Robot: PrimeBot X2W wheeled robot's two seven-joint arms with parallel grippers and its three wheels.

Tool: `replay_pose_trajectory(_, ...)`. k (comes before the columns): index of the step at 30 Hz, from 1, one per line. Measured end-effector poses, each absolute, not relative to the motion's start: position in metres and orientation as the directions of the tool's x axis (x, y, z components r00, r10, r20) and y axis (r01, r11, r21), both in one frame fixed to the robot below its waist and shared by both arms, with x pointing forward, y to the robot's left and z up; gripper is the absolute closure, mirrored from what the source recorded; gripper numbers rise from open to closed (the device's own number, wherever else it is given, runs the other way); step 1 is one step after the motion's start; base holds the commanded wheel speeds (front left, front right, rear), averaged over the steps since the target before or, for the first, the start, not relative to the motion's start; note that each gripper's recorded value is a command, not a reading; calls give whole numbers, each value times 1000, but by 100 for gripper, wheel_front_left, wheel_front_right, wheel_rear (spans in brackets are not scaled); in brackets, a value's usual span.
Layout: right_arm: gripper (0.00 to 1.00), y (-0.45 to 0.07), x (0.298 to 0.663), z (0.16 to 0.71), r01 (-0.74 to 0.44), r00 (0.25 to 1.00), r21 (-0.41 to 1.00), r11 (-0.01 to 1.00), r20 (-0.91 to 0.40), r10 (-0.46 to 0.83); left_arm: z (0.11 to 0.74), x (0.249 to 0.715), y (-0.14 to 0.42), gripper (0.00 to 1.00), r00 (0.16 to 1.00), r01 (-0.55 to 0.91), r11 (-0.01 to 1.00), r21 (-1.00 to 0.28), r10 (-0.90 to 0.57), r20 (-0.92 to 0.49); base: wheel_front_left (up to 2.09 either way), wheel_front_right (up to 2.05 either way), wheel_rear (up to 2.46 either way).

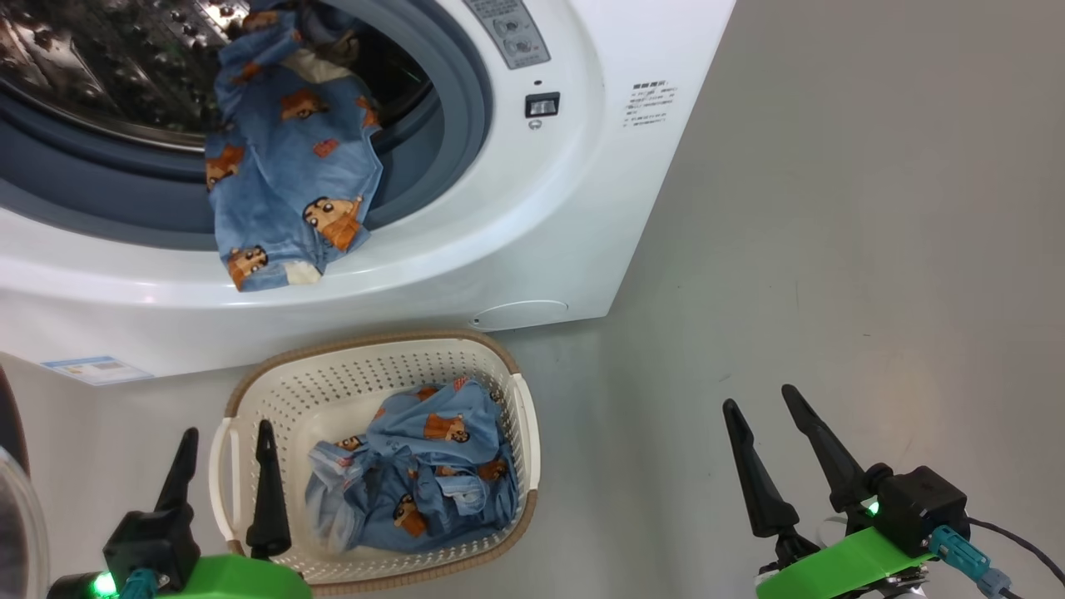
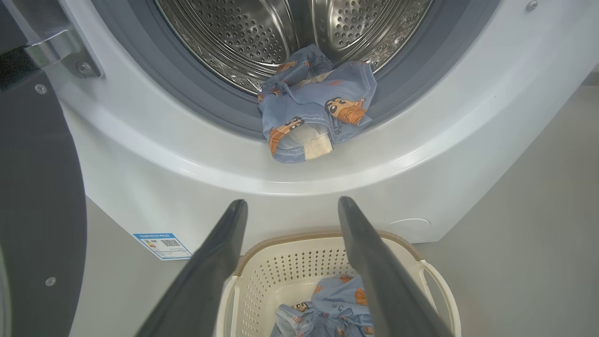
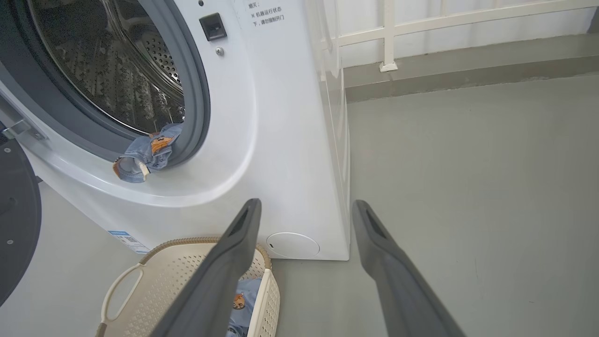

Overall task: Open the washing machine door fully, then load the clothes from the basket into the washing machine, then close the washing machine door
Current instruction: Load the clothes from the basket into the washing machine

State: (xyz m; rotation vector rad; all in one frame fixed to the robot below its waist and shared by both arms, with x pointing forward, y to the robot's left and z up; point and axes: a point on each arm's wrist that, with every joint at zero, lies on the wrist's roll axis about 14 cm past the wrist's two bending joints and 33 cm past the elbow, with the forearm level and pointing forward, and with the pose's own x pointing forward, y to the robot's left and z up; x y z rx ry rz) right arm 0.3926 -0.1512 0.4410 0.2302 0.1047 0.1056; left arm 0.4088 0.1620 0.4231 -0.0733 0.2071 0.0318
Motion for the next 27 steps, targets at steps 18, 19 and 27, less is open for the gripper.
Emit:
replay_pose_trajectory(18,0,-162,390,428,-49,988,233,971,-134,82,426,483,134,0,987,45,996,-75,-56,-148,0,0,0)
replay_pose_trajectory(19,0,-163,390,427,-45,987,232,972,-137,78,425,489,131,0,987,52,996,-73,-62,-145,0,0,0)
replay_pose_trajectory(27,0,-173,389,423,-13,987,227,974,-153,49,419,531,116,0,984,94,994,-63,-103,-148,0,0,0)
